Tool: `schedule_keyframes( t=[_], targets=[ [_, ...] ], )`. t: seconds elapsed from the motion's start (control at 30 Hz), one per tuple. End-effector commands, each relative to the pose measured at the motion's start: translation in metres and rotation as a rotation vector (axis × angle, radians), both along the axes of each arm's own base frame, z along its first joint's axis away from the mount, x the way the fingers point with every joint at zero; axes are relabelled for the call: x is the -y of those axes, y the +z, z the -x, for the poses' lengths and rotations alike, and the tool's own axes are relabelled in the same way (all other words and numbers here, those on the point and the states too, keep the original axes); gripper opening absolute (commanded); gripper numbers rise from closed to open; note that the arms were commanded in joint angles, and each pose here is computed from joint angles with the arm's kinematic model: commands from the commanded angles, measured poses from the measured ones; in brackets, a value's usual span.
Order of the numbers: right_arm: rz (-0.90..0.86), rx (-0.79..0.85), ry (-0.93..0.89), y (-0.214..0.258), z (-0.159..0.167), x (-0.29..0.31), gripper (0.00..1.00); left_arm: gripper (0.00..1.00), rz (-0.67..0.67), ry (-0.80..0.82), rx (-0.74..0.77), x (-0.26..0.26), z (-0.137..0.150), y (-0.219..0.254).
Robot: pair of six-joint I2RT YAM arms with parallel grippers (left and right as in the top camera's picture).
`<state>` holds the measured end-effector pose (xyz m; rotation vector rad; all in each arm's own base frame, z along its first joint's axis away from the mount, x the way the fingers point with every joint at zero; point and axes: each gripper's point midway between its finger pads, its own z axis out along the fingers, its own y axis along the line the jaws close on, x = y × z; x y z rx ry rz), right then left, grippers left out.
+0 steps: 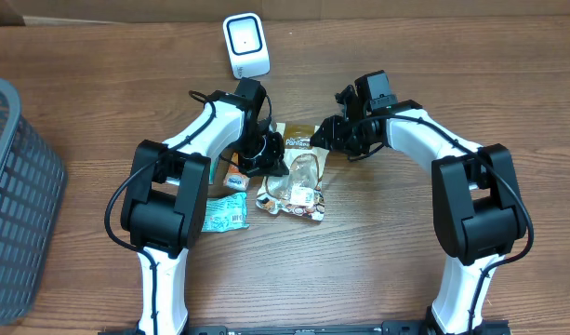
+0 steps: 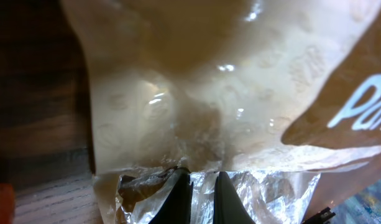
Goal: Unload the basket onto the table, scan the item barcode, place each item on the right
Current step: 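Grasp the clear PanTree bread bag with both grippers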
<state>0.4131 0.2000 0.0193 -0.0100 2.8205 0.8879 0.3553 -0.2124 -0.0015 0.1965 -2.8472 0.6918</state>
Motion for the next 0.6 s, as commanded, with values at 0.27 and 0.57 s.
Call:
schedule_keyframes(
  t=[0.27,0.57],
  targets=[
    [-0.006,-0.046,-0.020,0.004,0.006,0.008,0.04,0.04,-0.070,-0.061,0.010,-0.018,-0.006,-0.020],
    [0.035,-0.123,-0.224,0.047,0.014,0.069,0.04,0.22,-0.043,-0.102,0.123,-0.024,-0.049,0.041]
  ],
)
